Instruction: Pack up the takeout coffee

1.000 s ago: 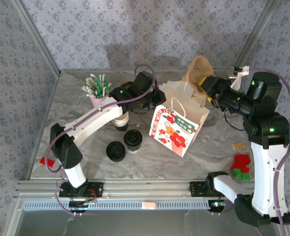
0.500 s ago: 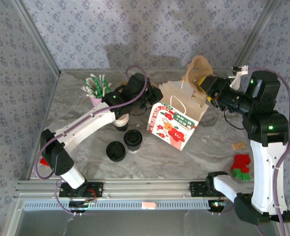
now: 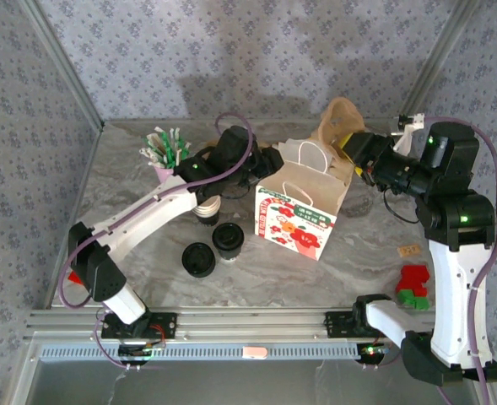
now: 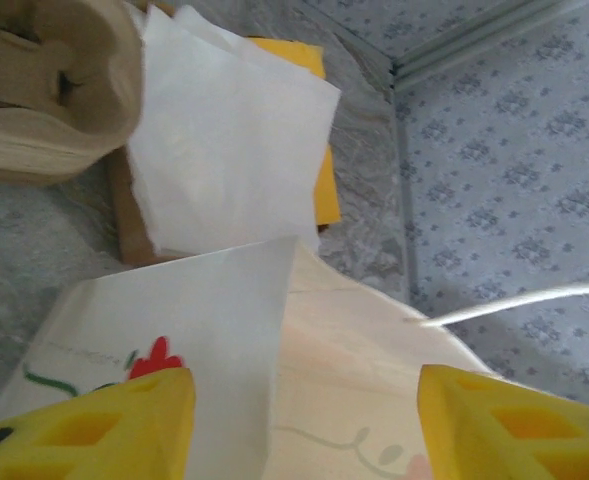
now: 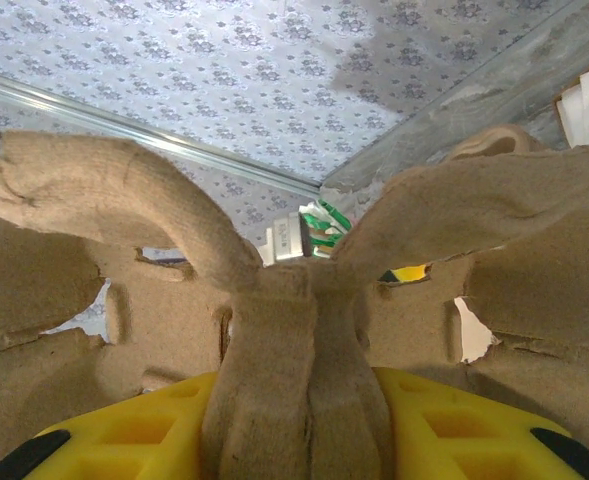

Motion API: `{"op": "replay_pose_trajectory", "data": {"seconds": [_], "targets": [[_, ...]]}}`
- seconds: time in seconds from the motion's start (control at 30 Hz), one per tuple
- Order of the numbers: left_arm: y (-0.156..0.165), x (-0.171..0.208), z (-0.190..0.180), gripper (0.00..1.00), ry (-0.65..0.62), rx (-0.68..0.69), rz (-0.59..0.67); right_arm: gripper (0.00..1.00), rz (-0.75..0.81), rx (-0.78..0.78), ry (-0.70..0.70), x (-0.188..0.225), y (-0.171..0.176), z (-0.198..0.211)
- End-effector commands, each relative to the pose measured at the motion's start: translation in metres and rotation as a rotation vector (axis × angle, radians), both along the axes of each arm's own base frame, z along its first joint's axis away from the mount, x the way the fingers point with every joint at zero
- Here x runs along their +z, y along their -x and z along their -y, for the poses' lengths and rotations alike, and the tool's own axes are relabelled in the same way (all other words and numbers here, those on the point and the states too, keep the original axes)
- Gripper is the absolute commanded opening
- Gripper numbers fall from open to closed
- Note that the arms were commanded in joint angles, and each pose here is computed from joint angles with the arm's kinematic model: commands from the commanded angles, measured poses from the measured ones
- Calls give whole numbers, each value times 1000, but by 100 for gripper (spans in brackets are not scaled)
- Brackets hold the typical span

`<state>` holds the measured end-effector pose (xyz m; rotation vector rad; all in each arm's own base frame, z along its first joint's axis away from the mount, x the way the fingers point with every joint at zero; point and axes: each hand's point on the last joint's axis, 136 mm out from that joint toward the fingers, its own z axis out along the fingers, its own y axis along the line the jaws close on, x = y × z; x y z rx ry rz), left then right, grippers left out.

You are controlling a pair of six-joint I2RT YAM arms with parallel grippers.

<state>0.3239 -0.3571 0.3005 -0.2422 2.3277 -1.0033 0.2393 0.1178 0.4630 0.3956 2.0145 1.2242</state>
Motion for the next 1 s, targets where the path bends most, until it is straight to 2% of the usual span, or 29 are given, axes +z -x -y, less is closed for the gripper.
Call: {"op": "replay_pose_trajectory", "data": {"seconds": [0.0, 0.2, 0.37, 0.6, 0.97], "targets": [[3, 42, -40, 64, -82, 55, 145, 41, 26, -8, 37, 5, 2, 2], [1, 88, -113, 65, -248, 182, 337, 41, -15, -10, 132, -14, 5, -2], [4, 100, -148, 65, -287, 236, 385, 41, -46, -11, 210, -32, 4, -8], [10, 94, -156, 65, -275, 223, 368, 40, -104, 3, 316, -57, -1, -30], [24, 82, -161, 65, -254, 193, 337, 39, -191, -136, 390, -78, -25, -25]]}}
